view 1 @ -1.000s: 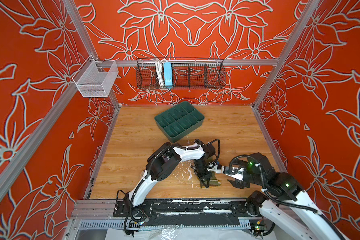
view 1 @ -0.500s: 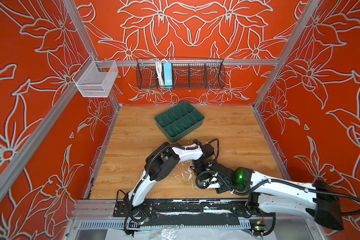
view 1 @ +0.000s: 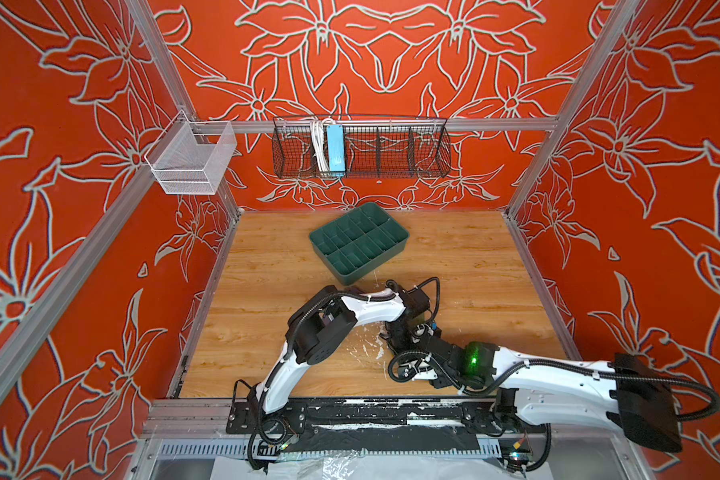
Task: Roll the socks
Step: 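Reach the right gripper back to the rolled cuff beside the left gripper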
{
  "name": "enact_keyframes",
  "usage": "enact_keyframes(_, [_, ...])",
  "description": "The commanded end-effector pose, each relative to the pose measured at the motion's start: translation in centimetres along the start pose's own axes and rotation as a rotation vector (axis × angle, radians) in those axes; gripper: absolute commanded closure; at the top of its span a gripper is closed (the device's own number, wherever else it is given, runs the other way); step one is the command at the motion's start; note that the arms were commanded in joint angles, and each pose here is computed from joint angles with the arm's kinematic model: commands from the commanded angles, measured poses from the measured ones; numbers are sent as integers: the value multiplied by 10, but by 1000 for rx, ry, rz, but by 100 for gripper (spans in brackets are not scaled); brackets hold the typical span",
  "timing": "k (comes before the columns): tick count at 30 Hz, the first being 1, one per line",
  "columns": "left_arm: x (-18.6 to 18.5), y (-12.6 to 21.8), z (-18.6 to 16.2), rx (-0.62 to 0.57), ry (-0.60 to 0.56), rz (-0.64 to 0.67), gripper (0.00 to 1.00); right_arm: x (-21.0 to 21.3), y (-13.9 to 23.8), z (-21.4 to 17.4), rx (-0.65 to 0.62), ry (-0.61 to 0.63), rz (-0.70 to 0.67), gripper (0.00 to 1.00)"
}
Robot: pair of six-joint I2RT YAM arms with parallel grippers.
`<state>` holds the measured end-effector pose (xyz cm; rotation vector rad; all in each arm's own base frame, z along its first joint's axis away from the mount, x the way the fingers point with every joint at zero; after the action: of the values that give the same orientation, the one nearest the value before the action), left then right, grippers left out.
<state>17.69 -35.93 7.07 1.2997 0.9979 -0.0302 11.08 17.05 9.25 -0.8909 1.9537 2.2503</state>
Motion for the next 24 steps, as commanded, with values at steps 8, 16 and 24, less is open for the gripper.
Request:
enact_keyframes(8, [55, -9, 12, 15, -24, 282, 80, -16, 14, 17, -102, 14, -143, 38])
enact_keyframes(16, [67, 11, 22, 16, -68, 374, 81, -23, -2, 23, -107, -17, -195, 38])
enact_keyframes(24, [79, 18, 12, 45, -62, 394, 81, -47, -26, 14, -105, -147, -202, 39])
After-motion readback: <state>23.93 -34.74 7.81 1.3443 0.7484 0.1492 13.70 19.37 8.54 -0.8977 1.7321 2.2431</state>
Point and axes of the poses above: each gripper's point midway between its finger pads, its own y axis back along the fingers, its own x axis along the line the jaws close on, z = x × y, the point moved 6 cm from there along y, back along the fingers, and after that the axes turned 11 degrees about y, right-handed, at the moved point
